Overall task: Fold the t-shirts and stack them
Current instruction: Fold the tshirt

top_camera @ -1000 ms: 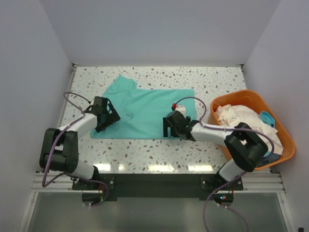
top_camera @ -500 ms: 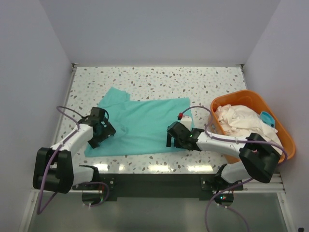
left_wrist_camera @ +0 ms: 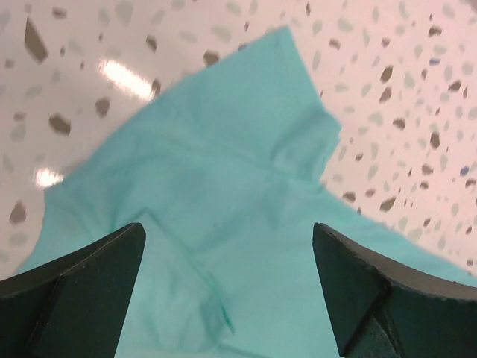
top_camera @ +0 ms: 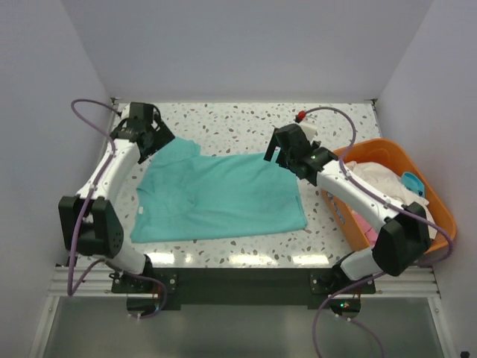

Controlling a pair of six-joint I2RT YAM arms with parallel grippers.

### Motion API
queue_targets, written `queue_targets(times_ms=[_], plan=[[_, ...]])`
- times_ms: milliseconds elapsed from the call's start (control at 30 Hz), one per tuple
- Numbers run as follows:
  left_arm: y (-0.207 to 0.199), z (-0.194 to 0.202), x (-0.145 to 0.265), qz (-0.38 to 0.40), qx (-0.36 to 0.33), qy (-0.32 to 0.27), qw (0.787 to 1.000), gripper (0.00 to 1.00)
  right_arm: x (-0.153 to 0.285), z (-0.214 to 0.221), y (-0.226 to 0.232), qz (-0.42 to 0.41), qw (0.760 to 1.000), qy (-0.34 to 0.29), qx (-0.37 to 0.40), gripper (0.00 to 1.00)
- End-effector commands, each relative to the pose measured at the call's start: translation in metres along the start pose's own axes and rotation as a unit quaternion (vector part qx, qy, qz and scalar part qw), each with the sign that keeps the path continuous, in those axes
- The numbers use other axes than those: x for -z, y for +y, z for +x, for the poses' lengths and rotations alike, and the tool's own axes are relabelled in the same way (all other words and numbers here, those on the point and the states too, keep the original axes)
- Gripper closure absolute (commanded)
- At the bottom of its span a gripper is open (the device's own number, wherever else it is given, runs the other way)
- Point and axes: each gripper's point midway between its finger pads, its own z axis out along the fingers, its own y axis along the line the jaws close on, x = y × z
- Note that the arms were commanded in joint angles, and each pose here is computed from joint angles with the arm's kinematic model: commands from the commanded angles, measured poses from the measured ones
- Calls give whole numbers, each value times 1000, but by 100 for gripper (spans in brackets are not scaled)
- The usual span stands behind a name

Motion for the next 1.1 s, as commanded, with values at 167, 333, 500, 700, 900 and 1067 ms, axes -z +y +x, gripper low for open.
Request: queue_targets(times_ms=[167,333,500,700,900,1067], plan=[[-60,-54,-122,-14,-77,-1,997,0,-66,-51,-11,50,997,-6,64,1],[-80,-61,-185,-25,-114,9,993,4,-97,-53,-18,64,995,14,76,1],[-84,-38,-214,-4,-131,36,991,17,-120,-57,-22,71,994,20,81,1],[-60,-12,-222,-38,-132,56,989,37,-146,-57,-29,91,992,33,81,1],[-51,9,-226,-43,-155,78,984,72,-168,-57,-21,95,991,40,79,1],[-66,4,-217,-30,-190,62,979,100,-195,-60,-13,99,991,41,75,1]])
